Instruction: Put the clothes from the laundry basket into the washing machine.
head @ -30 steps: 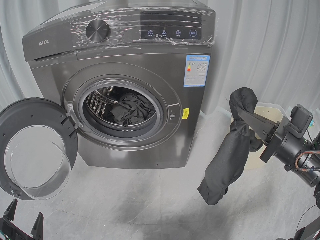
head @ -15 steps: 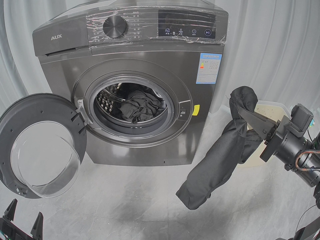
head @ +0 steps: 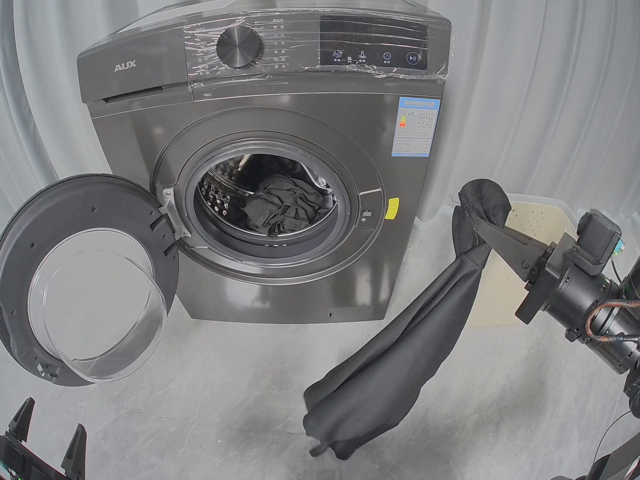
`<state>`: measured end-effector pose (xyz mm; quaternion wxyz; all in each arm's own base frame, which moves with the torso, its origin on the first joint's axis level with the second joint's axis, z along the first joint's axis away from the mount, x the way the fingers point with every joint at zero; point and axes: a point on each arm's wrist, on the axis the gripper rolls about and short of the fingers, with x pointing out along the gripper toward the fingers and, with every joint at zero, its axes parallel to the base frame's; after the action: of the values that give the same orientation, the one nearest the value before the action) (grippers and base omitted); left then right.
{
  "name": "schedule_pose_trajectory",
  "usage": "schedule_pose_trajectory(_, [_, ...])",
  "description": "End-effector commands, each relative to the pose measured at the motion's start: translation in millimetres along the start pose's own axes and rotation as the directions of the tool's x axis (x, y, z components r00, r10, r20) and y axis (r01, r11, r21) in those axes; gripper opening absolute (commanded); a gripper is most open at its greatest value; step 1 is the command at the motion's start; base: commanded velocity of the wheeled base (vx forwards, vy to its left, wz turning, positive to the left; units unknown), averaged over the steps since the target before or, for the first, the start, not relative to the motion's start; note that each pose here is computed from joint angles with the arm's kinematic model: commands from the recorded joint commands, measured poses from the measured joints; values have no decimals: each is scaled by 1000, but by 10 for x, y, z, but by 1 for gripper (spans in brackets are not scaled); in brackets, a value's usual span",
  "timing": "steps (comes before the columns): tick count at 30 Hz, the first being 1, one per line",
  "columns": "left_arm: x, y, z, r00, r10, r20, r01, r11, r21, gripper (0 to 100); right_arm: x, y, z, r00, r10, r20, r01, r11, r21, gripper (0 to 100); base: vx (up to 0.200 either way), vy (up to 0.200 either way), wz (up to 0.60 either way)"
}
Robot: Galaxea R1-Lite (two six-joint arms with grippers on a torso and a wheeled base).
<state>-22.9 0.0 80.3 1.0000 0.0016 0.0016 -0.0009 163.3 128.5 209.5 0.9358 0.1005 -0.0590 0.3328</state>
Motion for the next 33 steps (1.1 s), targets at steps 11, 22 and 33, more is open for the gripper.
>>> schedule_pose_trajectory(11, [0,-1,-48,1000,2,0,-2,1000,0,100,112,-22,-93,999,-17,-35,18,1000,11,0,0,109,0])
schedule_pose_trajectory(22, [0,0,-48,1000,2,0,-2,1000,-2,100,406,10,-65,1000,-6,-12,6,1000,20,0,0,0,0])
schedule_pose_trajectory(33, [0,-1,-48,1000,0,0,0,1000,4,100,621,34,-130,999,-31,17,31,998,55,0,0,0,0])
